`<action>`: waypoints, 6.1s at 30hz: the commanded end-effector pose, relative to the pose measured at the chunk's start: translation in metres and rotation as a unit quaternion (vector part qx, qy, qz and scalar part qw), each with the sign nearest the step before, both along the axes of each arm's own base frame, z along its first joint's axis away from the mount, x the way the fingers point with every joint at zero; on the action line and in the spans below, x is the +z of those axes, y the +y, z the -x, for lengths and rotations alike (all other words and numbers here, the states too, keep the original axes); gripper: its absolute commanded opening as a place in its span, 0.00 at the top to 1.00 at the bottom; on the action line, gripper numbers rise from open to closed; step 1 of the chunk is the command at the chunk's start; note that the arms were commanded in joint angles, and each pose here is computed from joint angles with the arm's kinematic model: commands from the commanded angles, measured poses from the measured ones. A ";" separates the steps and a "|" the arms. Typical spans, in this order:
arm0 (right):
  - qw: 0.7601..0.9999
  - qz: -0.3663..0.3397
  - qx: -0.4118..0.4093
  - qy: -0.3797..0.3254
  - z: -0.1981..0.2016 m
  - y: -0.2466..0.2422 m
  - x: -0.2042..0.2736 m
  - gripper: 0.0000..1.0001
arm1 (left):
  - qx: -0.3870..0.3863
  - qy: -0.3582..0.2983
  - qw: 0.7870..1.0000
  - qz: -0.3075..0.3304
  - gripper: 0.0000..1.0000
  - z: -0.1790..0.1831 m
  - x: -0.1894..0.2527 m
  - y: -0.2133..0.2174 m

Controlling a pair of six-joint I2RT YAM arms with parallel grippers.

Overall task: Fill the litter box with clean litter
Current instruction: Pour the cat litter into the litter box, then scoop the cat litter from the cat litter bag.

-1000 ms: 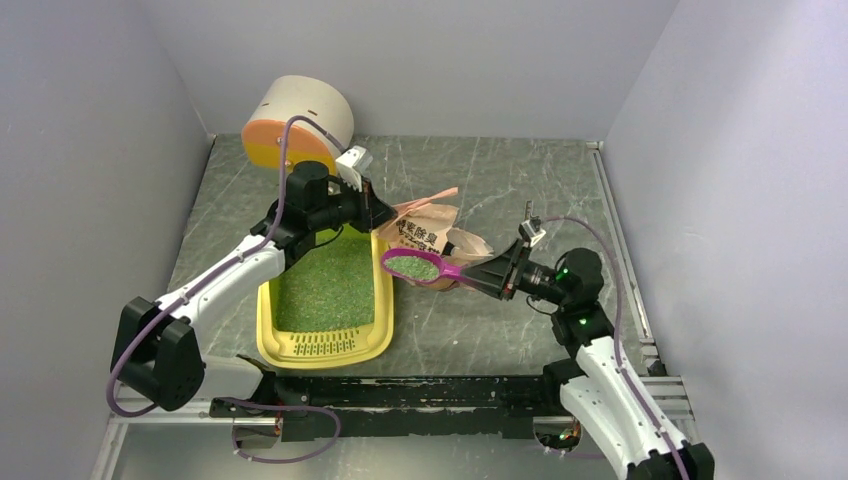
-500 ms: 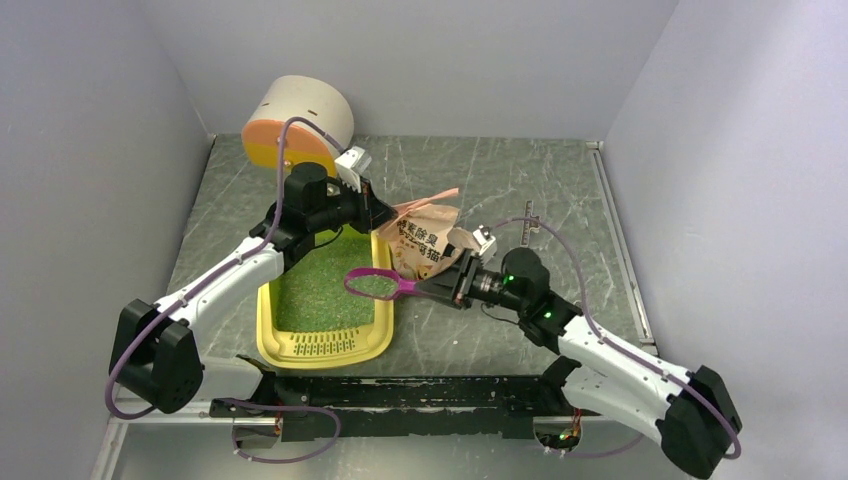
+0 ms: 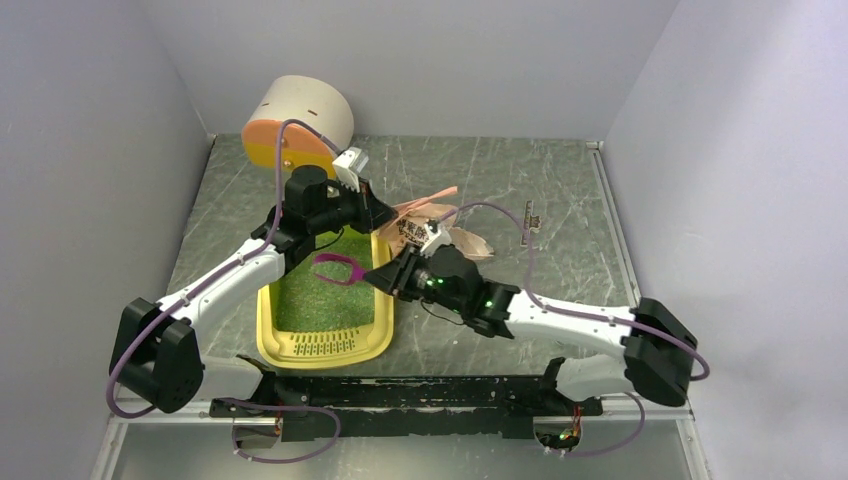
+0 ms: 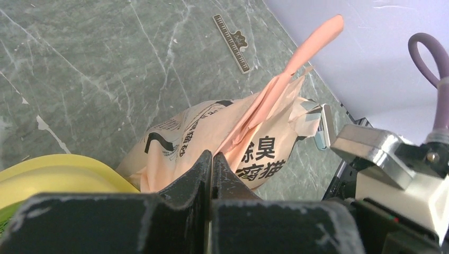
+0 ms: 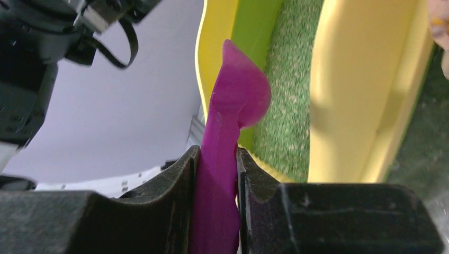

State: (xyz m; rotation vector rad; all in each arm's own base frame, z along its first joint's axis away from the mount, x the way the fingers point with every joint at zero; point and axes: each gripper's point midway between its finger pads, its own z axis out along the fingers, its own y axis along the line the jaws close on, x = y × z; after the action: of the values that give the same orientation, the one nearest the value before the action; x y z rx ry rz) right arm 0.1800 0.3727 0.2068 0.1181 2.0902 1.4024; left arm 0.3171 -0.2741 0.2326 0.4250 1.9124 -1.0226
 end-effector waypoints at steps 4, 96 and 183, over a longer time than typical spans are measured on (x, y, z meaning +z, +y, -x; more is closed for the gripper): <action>0.991 0.035 -0.109 -0.076 -0.048 0.033 0.015 1.00 | 0.022 -0.002 1.000 0.005 0.95 -0.011 0.008 0.004; 0.965 0.152 0.036 -0.211 -0.045 0.073 0.005 1.00 | 0.006 -0.011 1.000 0.010 0.95 -0.012 0.022 0.011; 0.911 0.378 -0.080 -0.146 -0.013 -0.235 0.125 1.00 | -0.085 -0.066 0.994 -0.028 0.95 0.014 0.024 -0.001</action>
State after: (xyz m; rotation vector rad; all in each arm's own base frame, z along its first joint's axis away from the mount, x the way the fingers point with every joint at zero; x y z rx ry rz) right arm 0.2007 0.1471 0.3238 -0.2303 2.1693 0.4037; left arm 0.3009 -0.2725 0.2405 0.6784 1.8570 -1.0302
